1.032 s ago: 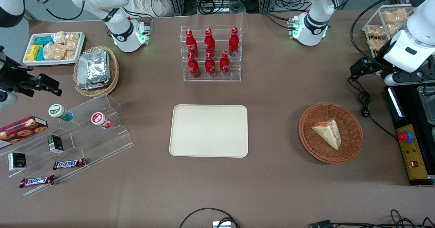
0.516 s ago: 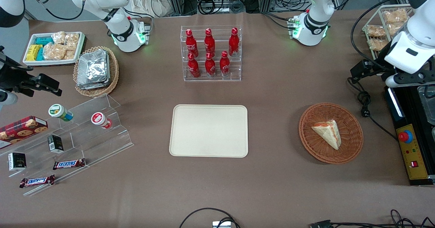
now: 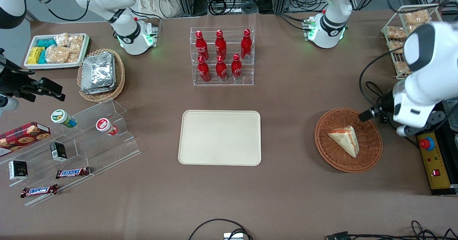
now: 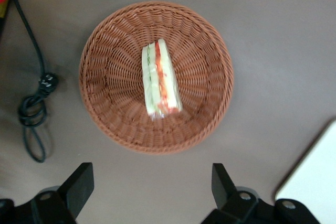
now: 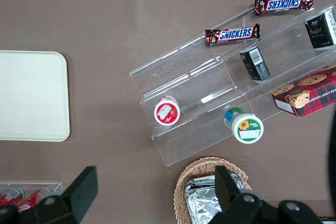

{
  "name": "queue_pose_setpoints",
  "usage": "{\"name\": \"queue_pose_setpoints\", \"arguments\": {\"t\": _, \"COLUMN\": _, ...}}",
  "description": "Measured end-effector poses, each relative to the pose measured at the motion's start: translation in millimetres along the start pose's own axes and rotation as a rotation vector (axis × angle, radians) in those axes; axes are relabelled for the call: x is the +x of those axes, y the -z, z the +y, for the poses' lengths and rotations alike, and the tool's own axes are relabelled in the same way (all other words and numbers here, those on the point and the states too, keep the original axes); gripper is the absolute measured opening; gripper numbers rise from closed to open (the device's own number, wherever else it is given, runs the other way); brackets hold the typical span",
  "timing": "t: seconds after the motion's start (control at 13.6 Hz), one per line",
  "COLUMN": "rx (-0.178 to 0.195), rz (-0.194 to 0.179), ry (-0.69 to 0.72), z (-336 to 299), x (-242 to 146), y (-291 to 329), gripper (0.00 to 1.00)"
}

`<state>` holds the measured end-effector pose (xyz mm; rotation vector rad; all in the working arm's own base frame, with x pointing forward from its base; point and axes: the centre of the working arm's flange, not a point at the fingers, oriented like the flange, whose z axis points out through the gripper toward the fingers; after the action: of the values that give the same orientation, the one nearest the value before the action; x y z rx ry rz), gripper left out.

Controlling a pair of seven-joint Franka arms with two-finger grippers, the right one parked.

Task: Place sandwich from basket to tray
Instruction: 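Lower the left gripper and close it on the wrapped sandwich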

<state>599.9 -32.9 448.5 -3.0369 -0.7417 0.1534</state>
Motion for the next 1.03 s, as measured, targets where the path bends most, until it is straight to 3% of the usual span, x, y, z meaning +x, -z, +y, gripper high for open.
{"name": "queue_pose_setpoints", "arguments": {"t": 0.29, "rx": -0.032, "rz": 0.043, "ry": 0.082, "z": -8, "x": 10, "y": -97, "gripper": 0.97}}
{"name": "queue_pose_setpoints", "arguments": {"t": 0.44, "rx": -0.035, "rz": 0.043, "ry": 0.108, "z": -6, "x": 2, "y": -130, "gripper": 0.96}}
{"name": "queue_pose_setpoints", "arguments": {"t": 1.03, "rx": -0.039, "rz": 0.052, "ry": 0.150, "z": -13, "x": 9, "y": -182, "gripper": 0.97}}
